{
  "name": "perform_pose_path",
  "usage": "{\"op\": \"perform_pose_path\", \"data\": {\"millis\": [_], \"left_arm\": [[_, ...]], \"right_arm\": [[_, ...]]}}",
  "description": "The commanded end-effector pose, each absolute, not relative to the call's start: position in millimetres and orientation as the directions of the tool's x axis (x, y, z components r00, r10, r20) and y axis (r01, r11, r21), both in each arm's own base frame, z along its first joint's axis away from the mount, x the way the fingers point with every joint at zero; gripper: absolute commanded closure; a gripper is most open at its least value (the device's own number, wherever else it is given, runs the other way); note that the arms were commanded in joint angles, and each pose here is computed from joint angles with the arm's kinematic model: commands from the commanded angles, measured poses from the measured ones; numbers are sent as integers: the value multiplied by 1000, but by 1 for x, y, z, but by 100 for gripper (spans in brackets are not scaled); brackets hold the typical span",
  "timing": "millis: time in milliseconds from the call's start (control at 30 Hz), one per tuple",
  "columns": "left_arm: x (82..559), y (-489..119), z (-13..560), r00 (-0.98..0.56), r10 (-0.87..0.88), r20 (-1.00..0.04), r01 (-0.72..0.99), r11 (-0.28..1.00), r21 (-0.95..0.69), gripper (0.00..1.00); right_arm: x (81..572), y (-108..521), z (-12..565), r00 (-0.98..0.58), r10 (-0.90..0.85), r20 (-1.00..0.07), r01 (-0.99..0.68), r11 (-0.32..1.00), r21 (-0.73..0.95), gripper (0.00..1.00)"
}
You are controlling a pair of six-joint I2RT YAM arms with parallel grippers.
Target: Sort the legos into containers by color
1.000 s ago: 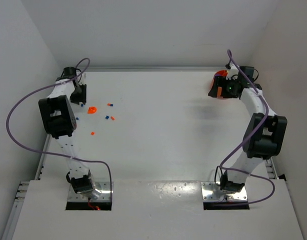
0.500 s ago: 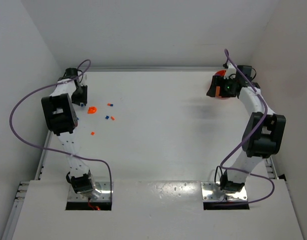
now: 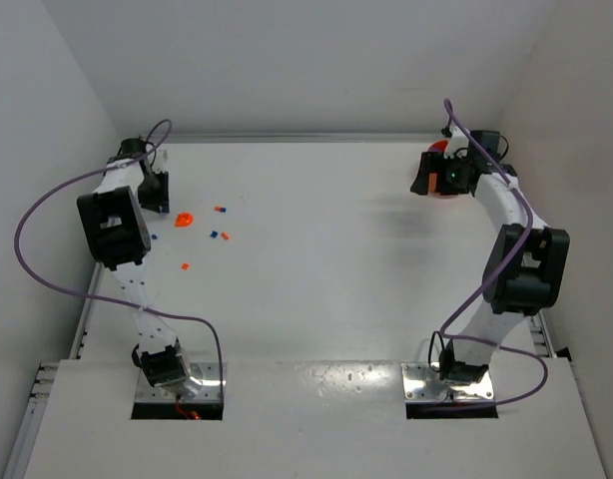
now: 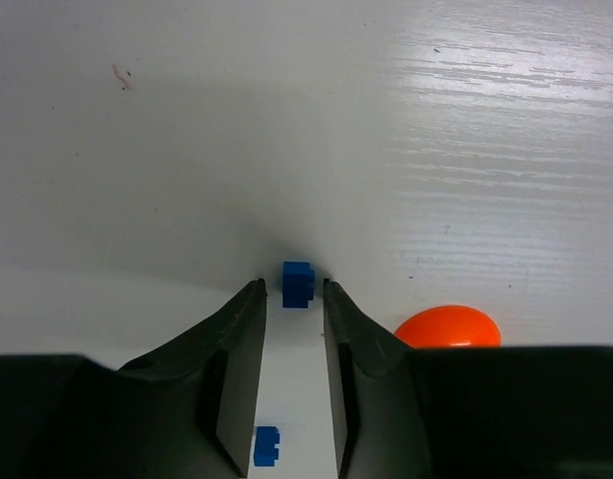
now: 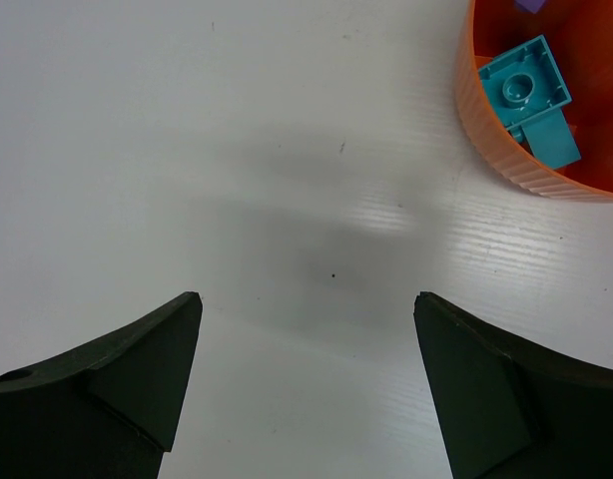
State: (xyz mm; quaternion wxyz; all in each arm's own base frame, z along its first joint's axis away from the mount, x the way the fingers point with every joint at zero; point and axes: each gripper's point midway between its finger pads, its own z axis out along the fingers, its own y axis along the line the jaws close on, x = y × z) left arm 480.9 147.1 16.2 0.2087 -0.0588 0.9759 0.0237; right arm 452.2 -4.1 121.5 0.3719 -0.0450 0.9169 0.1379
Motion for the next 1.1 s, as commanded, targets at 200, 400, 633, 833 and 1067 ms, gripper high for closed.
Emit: {"op": "perform_pose_path", "data": {"millis": [200, 400, 633, 833, 1067], "left_arm": [[480, 156, -1, -913, -124, -389, -136, 991, 4, 68], [478, 153, -9, -925, -86, -370, -102, 995, 23, 72], [472, 141, -15, -937, -38, -346, -59, 997, 50, 87], [472, 102, 35, -881, 15, -473, 75, 991, -107, 100], [488, -8, 175, -706, 22, -708, 433, 805, -406, 100]], "right_arm": [[455, -2, 138, -680, -11, -733, -213, 960, 183, 12], [455, 1, 138, -678, -26, -735, -228, 958, 176, 14], [453, 5, 137, -682, -42, -730, -242, 955, 171, 14], [438, 32, 141, -667, -96, -739, -384, 894, 230, 21], [417, 86, 173, -575, -127, -808, -591, 748, 302, 33]]}}
